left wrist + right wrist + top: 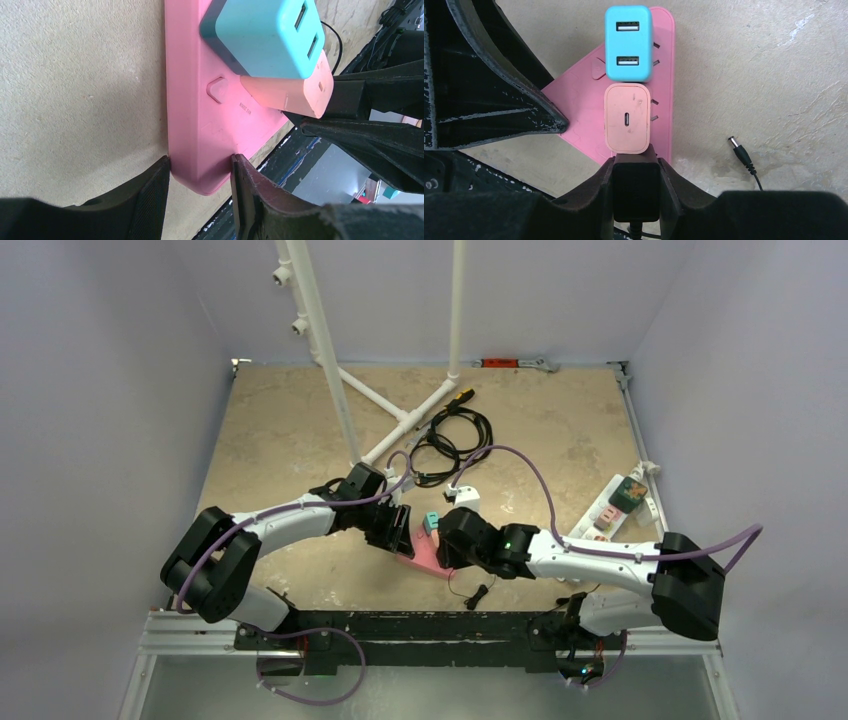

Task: Pull the plug off the socket
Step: Remove the plug from the socket.

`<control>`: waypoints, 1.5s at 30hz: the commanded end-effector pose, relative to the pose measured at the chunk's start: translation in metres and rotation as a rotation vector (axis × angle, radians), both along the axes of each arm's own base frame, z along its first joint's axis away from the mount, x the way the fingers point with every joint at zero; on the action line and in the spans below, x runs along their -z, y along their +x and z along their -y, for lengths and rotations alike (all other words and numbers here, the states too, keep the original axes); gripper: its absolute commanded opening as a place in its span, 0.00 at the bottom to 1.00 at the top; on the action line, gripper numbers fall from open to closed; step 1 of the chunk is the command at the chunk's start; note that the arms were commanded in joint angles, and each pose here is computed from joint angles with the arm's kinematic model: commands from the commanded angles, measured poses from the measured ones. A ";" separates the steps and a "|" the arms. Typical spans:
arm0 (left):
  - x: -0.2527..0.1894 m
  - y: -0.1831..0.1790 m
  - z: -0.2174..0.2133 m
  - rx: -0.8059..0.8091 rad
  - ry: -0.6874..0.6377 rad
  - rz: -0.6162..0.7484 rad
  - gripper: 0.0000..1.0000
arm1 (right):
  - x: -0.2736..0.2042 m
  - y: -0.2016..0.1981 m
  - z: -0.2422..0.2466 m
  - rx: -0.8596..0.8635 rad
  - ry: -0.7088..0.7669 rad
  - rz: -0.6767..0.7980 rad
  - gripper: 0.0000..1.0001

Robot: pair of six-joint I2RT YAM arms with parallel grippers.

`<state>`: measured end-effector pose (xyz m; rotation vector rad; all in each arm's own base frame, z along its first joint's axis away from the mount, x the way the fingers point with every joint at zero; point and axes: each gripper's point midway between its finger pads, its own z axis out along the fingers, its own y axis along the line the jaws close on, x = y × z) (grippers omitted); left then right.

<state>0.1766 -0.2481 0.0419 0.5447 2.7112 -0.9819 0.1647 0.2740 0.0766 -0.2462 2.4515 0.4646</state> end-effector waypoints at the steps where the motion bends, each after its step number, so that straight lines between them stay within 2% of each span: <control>1: 0.021 0.004 -0.024 -0.017 0.140 0.028 0.00 | -0.023 0.020 -0.004 0.057 0.031 0.083 0.00; 7: 0.021 0.005 -0.024 -0.016 0.141 0.031 0.00 | -0.040 0.018 0.000 0.059 0.056 0.096 0.00; 16: 0.015 0.008 -0.020 -0.006 0.121 0.048 0.00 | -0.091 0.017 0.016 0.084 0.144 0.171 0.00; 18: 0.006 0.010 -0.017 0.009 0.097 0.073 0.11 | -0.104 0.017 0.015 0.080 0.176 0.185 0.00; 22: -0.022 0.022 -0.012 0.001 0.041 0.182 0.58 | -0.141 0.022 0.009 0.052 0.279 0.268 0.00; 23: -0.030 0.026 -0.012 -0.005 0.029 0.214 0.66 | -0.152 0.024 0.007 0.044 0.310 0.290 0.00; 25: -0.048 0.034 -0.012 -0.021 0.000 0.287 0.76 | -0.172 0.028 0.007 0.036 0.348 0.334 0.00; 30: -0.105 0.049 -0.016 -0.064 -0.082 0.514 0.82 | -0.212 0.039 0.011 0.040 0.365 0.421 0.00; 33: -0.151 0.041 -0.002 -0.013 -0.261 0.649 0.82 | -0.235 0.043 0.011 0.045 0.396 0.463 0.00; 35: -0.179 0.024 0.013 0.074 -0.419 0.691 0.81 | -0.252 0.046 0.010 0.045 0.438 0.500 0.00; 38: -0.213 0.001 0.032 0.194 -0.636 0.710 0.80 | -0.277 0.049 0.011 0.064 0.507 0.558 0.00; 40: -0.226 -0.007 0.040 0.237 -0.719 0.708 0.80 | -0.291 0.049 0.013 0.077 0.549 0.584 0.00; 45: -0.226 -0.015 0.051 0.331 -0.771 0.663 0.82 | -0.312 0.047 0.015 0.089 0.634 0.616 0.00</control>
